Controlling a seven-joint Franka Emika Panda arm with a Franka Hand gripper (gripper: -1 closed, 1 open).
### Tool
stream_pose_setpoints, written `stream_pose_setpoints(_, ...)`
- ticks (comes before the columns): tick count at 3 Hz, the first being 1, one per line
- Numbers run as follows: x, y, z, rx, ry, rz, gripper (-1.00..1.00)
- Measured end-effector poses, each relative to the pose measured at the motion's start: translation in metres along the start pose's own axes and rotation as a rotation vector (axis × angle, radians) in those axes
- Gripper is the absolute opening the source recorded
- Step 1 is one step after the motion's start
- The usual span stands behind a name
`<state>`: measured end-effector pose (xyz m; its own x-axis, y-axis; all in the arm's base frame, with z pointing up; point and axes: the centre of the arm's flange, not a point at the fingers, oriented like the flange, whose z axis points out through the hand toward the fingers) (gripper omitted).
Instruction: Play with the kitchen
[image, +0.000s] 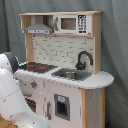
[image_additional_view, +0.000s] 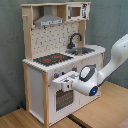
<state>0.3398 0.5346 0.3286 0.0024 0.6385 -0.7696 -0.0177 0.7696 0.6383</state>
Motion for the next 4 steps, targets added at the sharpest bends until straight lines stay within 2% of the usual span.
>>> stream_pose_setpoints(1, 0.017, 0.001, 0.005, -0.018, 0.040, 0.027, 1.00)
stream_pose_setpoints(2, 0.014, 0.008, 0.012, -0.033, 0.038, 0.075, 1.00)
stream_pose_setpoints(3, 0.014, 0.008, 0.012, -0.033, 0.038, 0.075, -1.00)
stream_pose_setpoints(4, 0.007, -0.001, 0.013, -0.015, 0.025, 0.127, -1.00)
